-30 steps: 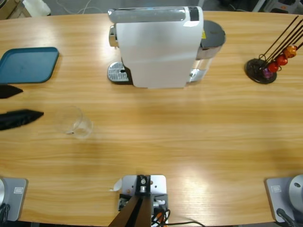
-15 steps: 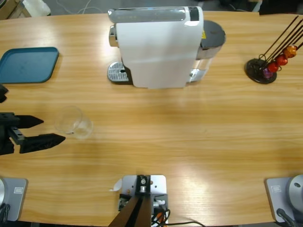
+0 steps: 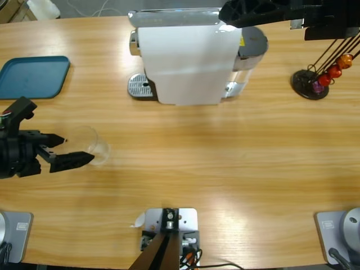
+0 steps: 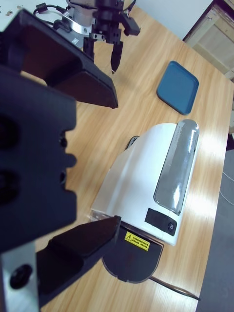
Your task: Pour coffee
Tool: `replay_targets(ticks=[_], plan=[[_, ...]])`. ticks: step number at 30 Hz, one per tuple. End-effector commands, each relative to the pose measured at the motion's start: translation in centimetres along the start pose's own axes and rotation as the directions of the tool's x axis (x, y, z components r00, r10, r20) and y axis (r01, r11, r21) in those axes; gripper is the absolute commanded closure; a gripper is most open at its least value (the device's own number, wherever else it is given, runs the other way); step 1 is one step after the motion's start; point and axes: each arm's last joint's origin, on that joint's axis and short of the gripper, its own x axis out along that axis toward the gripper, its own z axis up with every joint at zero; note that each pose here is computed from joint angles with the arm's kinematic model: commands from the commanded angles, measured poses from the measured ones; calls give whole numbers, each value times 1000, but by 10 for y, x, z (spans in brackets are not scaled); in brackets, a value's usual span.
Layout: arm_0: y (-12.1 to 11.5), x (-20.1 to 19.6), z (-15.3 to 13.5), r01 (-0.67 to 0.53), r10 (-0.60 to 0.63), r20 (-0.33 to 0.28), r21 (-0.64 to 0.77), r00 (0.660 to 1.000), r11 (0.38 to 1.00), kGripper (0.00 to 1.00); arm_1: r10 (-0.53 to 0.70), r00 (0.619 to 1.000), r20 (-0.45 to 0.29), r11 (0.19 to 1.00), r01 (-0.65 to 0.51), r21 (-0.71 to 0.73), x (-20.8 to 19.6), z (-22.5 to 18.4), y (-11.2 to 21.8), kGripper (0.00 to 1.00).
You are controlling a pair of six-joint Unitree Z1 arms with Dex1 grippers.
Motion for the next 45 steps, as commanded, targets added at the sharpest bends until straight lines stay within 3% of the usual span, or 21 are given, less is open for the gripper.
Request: replay_targets(ticks=[1, 4, 9, 13, 16, 20, 26, 29, 34, 45], plan=[[1, 26, -6, -47, 48, -49, 16, 998, 999, 15, -14, 1000, -25, 1000, 14, 9, -7, -9, -6, 0], [0, 37, -4, -64, 65, -58, 18, 996, 998, 60, -21, 999, -40, 1000, 21, 8, -13, -9, -8, 0], [1, 41, -3, -66, 66, -23, 15, 998, 998, 208, -27, 999, -41, 1000, 27, 16, -19, -4, -11, 0], [2, 47, -7, -75, 77, -47, 37, 996, 996, 458, -27, 999, -44, 999, 28, 16, -19, -3, -10, 0], [3, 47, -10, -69, 72, -57, 49, 996, 996, 570, -30, 998, -47, 999, 31, 15, -18, -3, -10, 0], [1, 29, -4, -5, 5, 3, 106, 1000, 994, 549, -37, 998, -53, 999, 38, 14, -16, -5, -11, 0], [30, 11, 38, 61, -106, 89, 402, 990, 914, 543, -46, 997, -60, 999, 47, 21, -10, -16, -15, 0], [37, 16, 62, 49, -98, 75, 485, 992, 873, 544, -49, 996, -72, 998, 51, 25, -6, -20, -18, 0], [56, 26, 96, 122, -199, 80, 558, 977, 821, 547, -55, 994, -90, 997, 60, 50, -2, -20, -28, 0], [91, 80, 179, 170, -248, 49, 601, 967, 781, 547, -59, 990, -130, 994, 70, 78, 7, -15, -44, 4]])
